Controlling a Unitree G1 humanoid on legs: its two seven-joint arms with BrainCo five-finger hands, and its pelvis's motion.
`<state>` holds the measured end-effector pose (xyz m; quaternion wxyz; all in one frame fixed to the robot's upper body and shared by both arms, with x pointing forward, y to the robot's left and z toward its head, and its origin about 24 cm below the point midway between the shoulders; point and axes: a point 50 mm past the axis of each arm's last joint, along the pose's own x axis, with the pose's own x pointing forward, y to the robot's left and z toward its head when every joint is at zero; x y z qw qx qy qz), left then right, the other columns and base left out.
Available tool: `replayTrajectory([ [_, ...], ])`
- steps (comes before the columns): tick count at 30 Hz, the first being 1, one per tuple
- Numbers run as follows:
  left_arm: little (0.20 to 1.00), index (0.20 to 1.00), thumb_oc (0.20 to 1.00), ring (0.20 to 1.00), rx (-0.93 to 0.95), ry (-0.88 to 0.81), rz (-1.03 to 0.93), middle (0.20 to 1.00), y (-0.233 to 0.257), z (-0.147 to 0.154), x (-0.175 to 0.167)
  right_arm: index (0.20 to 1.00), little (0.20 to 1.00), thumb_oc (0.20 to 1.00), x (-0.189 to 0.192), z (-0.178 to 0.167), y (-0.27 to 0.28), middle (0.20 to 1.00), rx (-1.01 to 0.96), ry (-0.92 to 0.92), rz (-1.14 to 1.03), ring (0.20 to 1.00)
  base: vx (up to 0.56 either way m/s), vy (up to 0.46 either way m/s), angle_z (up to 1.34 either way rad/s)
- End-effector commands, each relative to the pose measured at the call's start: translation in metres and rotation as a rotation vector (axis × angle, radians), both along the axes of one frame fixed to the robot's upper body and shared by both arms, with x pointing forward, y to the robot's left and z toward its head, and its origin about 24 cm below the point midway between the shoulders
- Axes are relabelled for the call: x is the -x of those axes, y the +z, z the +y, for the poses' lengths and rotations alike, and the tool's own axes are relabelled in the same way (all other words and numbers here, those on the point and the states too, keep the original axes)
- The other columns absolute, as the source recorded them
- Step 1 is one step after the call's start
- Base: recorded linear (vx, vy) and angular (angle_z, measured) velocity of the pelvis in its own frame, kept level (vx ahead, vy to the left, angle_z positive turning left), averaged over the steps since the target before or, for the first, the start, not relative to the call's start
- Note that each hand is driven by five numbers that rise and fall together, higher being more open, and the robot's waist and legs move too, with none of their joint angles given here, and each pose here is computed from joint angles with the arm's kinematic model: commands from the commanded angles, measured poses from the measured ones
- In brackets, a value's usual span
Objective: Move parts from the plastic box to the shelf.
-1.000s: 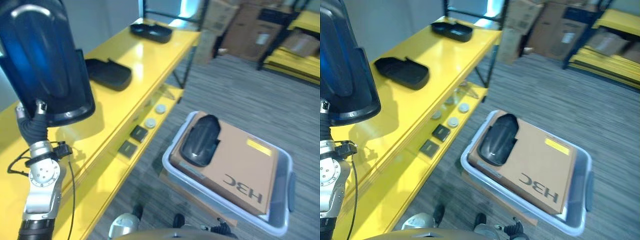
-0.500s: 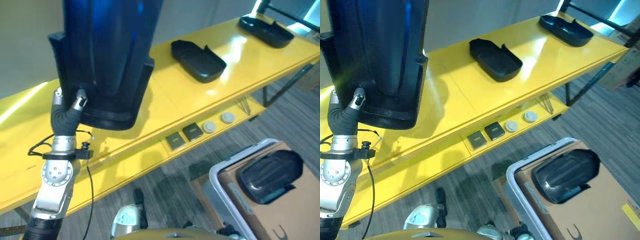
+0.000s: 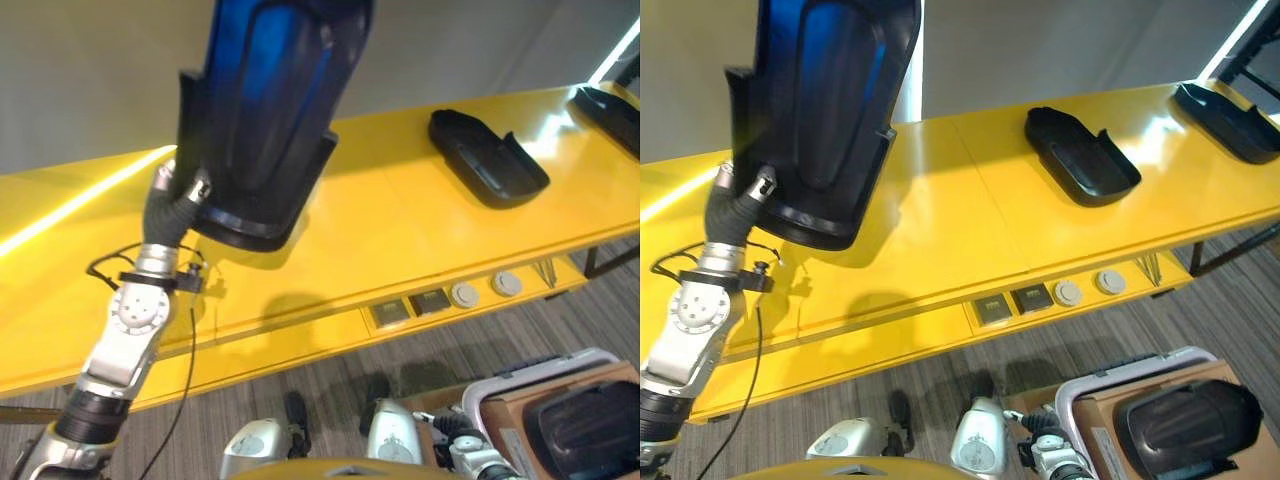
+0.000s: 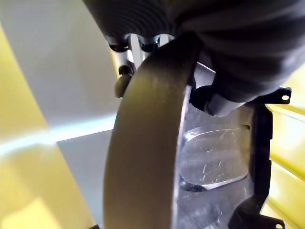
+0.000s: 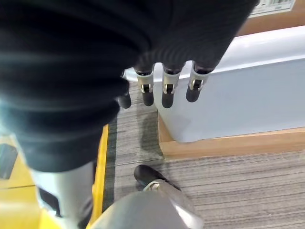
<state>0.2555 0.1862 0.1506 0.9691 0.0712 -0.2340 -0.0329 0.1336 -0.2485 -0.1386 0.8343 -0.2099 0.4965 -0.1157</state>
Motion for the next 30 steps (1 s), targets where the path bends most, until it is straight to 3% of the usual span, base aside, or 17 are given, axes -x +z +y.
replayTrajectory([
  [1,0.2,0.2,0.2,0.2,0.07,-0.04,-0.187,0.2,0.041,-0.007,0.002,1.0,1.0,1.0,0.007,0.011,-0.006,1.0,0.0,0.061,0.04,1.0,0.1,-0.209,-0.06],
  [14,0.2,0.2,0.2,0.2,0.13,-0.033,-0.013,0.2,0.023,-0.018,-0.004,1.0,1.0,1.0,0.012,0.002,-0.003,1.0,0.023,-0.017,0.062,1.0,0.08,-0.082,-0.14],
  [23,0.2,0.2,0.2,0.2,0.293,0.258,0.287,0.2,-0.024,0.005,-0.025,1.0,1.0,1.0,0.008,0.015,-0.002,1.0,0.005,0.069,0.074,1.0,0.05,-0.016,-0.02],
  [27,0.2,0.2,0.2,0.2,0.178,0.451,0.351,0.2,-0.04,0.026,-0.032,1.0,1.0,1.0,0.011,0.016,-0.003,1.0,0.016,0.114,0.103,1.0,0.02,-0.022,-0.03],
  [30,0.2,0.2,0.2,0.2,0.118,0.506,0.388,0.2,-0.046,0.035,-0.033,1.0,1.0,1.0,0.013,0.015,-0.003,1.0,0.023,0.123,0.11,1.0,0.0,-0.016,-0.12],
])
